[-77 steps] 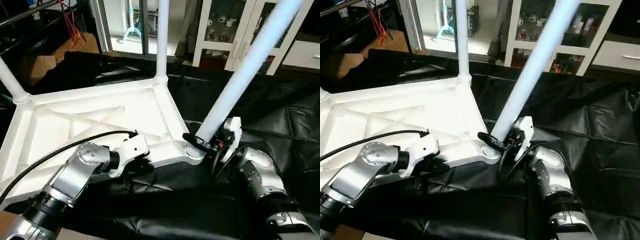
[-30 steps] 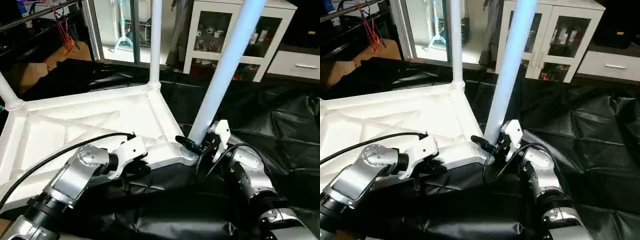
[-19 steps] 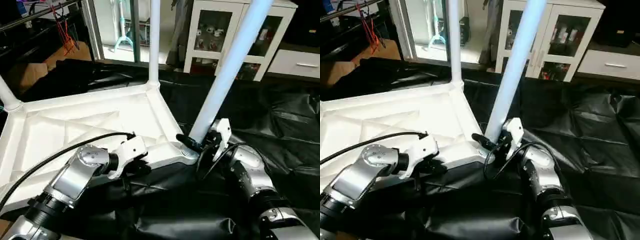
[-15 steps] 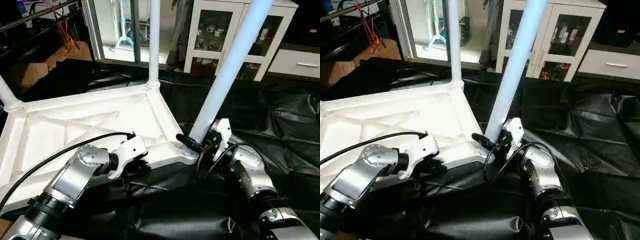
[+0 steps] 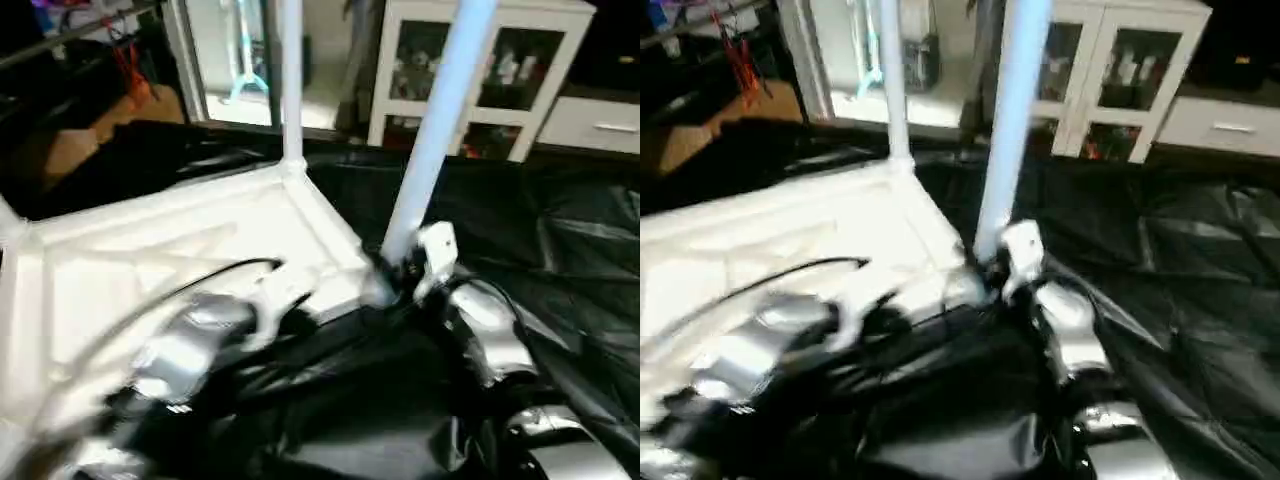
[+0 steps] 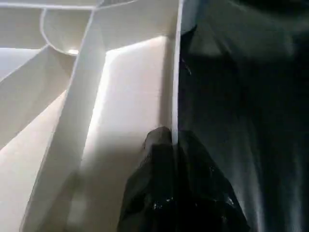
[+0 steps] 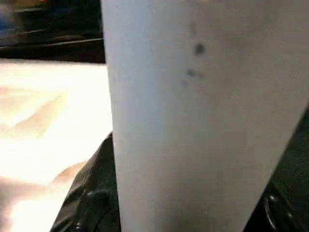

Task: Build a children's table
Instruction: Insert table leg to table base

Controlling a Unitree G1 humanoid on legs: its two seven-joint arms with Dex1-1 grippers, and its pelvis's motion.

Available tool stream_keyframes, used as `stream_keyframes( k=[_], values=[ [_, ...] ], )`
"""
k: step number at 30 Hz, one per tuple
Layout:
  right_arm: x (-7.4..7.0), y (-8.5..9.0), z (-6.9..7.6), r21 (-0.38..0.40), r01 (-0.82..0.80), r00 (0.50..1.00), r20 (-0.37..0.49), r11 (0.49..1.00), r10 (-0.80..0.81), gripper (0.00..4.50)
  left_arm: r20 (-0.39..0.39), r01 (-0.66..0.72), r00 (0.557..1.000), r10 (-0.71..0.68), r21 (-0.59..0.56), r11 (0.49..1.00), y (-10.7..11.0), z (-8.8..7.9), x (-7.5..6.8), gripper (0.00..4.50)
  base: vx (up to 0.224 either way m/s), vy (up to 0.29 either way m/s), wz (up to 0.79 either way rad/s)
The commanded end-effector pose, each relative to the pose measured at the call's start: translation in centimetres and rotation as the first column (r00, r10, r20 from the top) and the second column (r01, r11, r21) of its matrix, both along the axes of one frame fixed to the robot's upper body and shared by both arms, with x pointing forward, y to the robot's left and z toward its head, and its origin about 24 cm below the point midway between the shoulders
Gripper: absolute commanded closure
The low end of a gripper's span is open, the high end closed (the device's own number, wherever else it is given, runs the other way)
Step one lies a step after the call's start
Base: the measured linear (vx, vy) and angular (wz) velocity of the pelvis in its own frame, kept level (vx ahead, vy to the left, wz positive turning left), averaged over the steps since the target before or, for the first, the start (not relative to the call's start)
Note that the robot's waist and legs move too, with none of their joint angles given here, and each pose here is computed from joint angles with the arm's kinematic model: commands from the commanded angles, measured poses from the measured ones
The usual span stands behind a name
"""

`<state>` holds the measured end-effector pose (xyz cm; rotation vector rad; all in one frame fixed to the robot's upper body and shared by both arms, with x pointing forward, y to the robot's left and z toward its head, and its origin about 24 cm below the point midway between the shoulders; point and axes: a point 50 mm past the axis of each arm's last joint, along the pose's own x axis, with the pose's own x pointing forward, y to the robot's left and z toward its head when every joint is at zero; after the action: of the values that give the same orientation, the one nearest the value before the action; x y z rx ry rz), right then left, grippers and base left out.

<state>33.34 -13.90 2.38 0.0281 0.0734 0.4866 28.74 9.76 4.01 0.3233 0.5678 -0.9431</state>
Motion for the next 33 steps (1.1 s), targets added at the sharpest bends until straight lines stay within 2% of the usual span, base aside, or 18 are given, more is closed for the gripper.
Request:
stream_keyframes(
  k=[1, 2, 4, 5, 8, 12, 15, 17, 21, 25, 26, 28, 30, 33],
  values=[
    [-3.5, -4.7, -6.7, -0.119, 0.270, 0.892, -0.344, 0.956, -0.294, 2.56, -0.014, -0.165, 0.986, 0.166, 0.022, 0.986, 1.8, -0.8, 0.6, 4.50, 0.000, 0.000, 0.00],
    [-3.7, -4.2, -7.5, -0.106, 0.402, 0.828, -0.381, 0.910, -0.410, 2.56, -0.001, -0.280, 0.960, 0.280, -0.049, 0.959, -0.1, -0.4, 1.3, 4.50, 0.000, 0.000, 0.00],
    [-4.0, -3.5, -7.9, -0.105, 0.456, 0.793, -0.403, 0.884, -0.457, 2.56, 0.002, -0.336, 0.941, 0.338, -0.108, 0.936, -1.6, 0.1, 1.7, 4.50, 0.000, 0.000, 0.00],
    [-4.2, -2.5, -8.2, -0.107, 0.485, 0.768, -0.422, 0.868, -0.482, 2.56, 0.005, -0.375, 0.925, 0.380, -0.159, 0.913, -3.0, 0.7, 2.1, 4.50, 0.000, 0.000, 0.00],
    [-4.3, -1.3, -8.4, -0.119, 0.498, 0.755, -0.428, 0.859, -0.497, 2.56, 0.010, -0.387, 0.918, 0.397, -0.200, 0.900, -4.5, 1.3, 2.4, 4.50, 0.000, 0.000, 0.00],
    [-3.9, -0.2, -8.0, -0.113, 0.459, 0.789, -0.404, 0.881, -0.463, 2.56, 0.010, -0.344, 0.936, 0.353, -0.199, 0.918, -5.6, 1.5, 2.2, 4.50, 0.000, 0.000, 0.00],
    [-3.5, -0.1, -7.5, -0.097, 0.438, 0.813, -0.381, 0.894, -0.440, 2.56, 0.002, -0.323, 0.944, 0.329, -0.182, 0.929, -5.3, 1.2, 1.9, 4.50, 0.000, 0.000, 0.00],
    [-3.0, -0.1, -6.8, -0.049, 0.418, 0.842, -0.354, 0.907, -0.407, 2.56, 0.003, -0.295, 0.954, 0.300, -0.167, 0.941, -4.8, 0.7, 1.5, 4.50, 0.000, 0.000, 0.00],
    [-2.8, -0.5, -6.6, -0.030, 0.401, 0.850, -0.359, 0.916, -0.384, 2.56, 0.011, -0.252, 0.966, 0.257, -0.163, 0.954, -4.1, 0.5, 1.2, 4.50, 0.000, 0.000, 0.00],
    [-2.8, -0.6, -6.4, -0.015, 0.310, 0.887, -0.357, 0.951, -0.295, 2.56, 0.003, -0.176, 0.984, 0.178, -0.155, 0.972, -3.0, 0.2, 0.6, 4.50, 0.000, 0.000, 0.00],
    [-2.7, -0.4, -6.1, -0.015, 0.212, 0.919, -0.337, 0.977, -0.205, 2.56, 0.002, -0.135, 0.991, 0.136, -0.147, 0.980, -2.3, 0.0, 0.2, 4.50, 0.000, 0.000, 0.00],
    [-2.6, -0.3, -5.8, -0.027, 0.147, 0.936, -0.319, 0.989, -0.148, 2.56, 0.001, -0.105, 0.994, 0.106, -0.143, 0.984, -1.9, 0.0, 0.0, 4.50, 0.000, 0.000, 0.00],
    [-2.5, 0.0, -5.1, -0.024, 0.007, 0.961, -0.276, 1.000, -0.013, 2.56, 0.006, -0.027, 1.000, 0.028, -0.130, 0.991, -1.4, 0.0, -0.6, 4.50, 0.000, 0.000, 0.00],
    [-2.9, 0.1, -4.4, -0.029, -0.212, 0.950, -0.242, 0.977, 0.199, 2.56, 0.018, 0.099, 0.995, -0.098, -0.106, 0.989, -0.7, 0.0, -1.4, 4.50, 0.000, 0.000, 0.00]
  ],
)
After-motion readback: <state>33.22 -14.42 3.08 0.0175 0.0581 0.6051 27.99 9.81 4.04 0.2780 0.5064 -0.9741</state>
